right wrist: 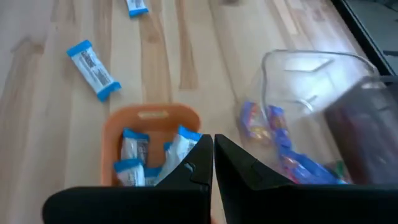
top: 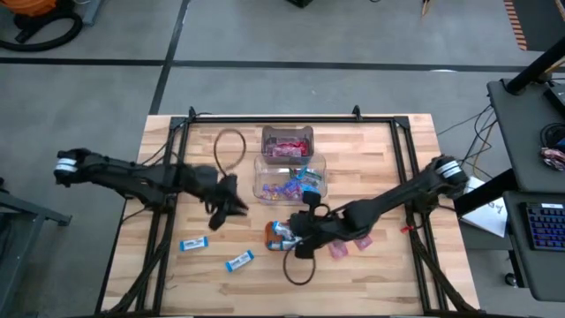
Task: Sort candy
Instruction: Put the white chocolate bar into the orange bin
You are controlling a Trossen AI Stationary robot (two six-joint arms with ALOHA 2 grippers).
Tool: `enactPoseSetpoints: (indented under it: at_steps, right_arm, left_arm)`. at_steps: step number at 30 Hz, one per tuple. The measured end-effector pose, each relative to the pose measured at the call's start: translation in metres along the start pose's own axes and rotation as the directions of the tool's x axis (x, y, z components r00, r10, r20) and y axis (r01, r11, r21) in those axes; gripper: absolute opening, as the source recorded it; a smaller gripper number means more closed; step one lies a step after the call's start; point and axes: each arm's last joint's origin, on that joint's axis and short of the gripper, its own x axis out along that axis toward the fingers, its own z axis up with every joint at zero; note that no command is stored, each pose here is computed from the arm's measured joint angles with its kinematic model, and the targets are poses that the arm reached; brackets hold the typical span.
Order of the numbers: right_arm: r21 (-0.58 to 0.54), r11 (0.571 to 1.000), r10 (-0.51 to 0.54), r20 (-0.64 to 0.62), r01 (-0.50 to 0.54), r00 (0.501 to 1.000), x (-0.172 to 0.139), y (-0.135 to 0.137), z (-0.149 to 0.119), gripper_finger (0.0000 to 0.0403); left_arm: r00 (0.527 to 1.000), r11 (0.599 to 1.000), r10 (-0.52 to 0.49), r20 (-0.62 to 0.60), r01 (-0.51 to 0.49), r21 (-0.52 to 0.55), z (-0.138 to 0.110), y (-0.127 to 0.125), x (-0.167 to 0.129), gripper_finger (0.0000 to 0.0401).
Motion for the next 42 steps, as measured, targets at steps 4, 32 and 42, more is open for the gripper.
enactPoseSetpoints:
  at_steps: [4, 32, 42]
  right_arm:
    - [0.013, 1.0, 0.014, 0.027, -0.014, 1.0, -0.032, -0.013, 0.007, 0.0009]
    - [-0.053, 0.999, 0.005, -0.001, -0.005, 1.0, -0.089, -0.044, 0.007, 0.0009]
    - [-0.047, 0.999, 0.002, -0.015, -0.003, 1.0, -0.089, -0.045, 0.006, 0.0009]
  left_arm:
    - [0.99, 0.999, 0.004, -0.139, -0.009, -0.037, -0.011, -0.027, 0.001, 0.0087]
    - [0.893, 0.962, 0.157, -0.421, -0.235, -0.139, -0.085, -0.108, 0.054, 0.0171]
    - [0.836, 0.946, 0.251, -0.487, -0.318, -0.058, -0.1, -0.114, 0.098, 0.0217]
